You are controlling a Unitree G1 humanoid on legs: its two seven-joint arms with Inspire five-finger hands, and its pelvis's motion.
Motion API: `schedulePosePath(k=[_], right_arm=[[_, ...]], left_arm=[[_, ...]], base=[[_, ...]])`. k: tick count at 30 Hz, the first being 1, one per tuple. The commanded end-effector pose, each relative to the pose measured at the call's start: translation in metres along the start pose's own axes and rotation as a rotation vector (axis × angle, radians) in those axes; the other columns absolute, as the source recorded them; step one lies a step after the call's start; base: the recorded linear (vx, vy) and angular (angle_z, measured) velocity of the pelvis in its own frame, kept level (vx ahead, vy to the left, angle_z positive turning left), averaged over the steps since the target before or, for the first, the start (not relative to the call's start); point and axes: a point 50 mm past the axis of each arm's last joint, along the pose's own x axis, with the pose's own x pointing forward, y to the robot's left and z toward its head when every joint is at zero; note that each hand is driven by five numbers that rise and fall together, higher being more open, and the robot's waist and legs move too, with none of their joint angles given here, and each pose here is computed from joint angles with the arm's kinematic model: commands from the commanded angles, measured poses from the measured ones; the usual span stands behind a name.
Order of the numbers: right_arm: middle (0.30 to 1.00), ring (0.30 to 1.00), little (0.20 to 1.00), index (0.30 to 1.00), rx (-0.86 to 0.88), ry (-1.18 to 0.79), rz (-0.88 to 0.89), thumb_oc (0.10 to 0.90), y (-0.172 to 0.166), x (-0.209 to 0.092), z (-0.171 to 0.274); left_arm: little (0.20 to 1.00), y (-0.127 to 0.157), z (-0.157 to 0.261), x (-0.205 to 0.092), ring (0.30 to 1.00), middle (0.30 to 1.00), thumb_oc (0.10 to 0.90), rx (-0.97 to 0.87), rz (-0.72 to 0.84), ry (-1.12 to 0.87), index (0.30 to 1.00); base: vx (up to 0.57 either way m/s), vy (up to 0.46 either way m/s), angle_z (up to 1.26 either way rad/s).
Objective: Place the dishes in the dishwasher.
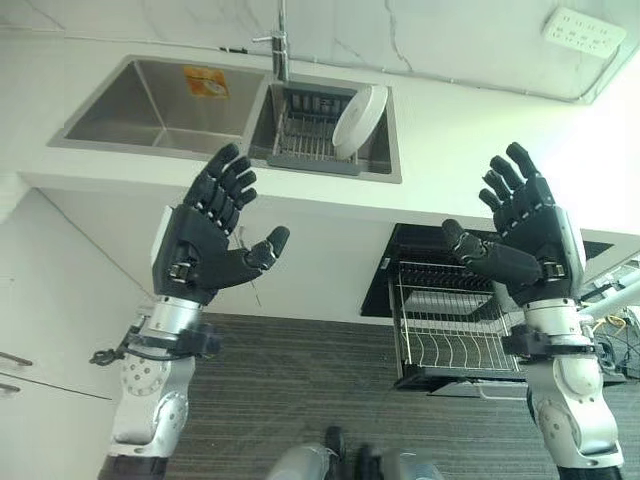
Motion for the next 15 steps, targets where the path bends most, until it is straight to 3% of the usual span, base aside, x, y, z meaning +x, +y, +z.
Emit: schedulePosePath(k=[1,15], right_arm=[[0.900,0.900,0.900,0.900,-0.011,-0.231,0.036,0.800,-0.002,0.015,0.038],[0.900,0.900,0.900,0.900,-0.083,-0.188,0.039,0.800,-0.006,0.011,0.039]], left_arm=[[0.900,-0.008,0.045,0.016,0.900,0.900,0.800,0.031,-0.042,-0.274,0.900],[0.900,-0.009,0.044,0.007,0.900,0.900,0.800,0.017,-0.016,-0.273,0.900]], base=[[0.06,-0.146,-0.51],[0.05,-0.196,-0.01]])
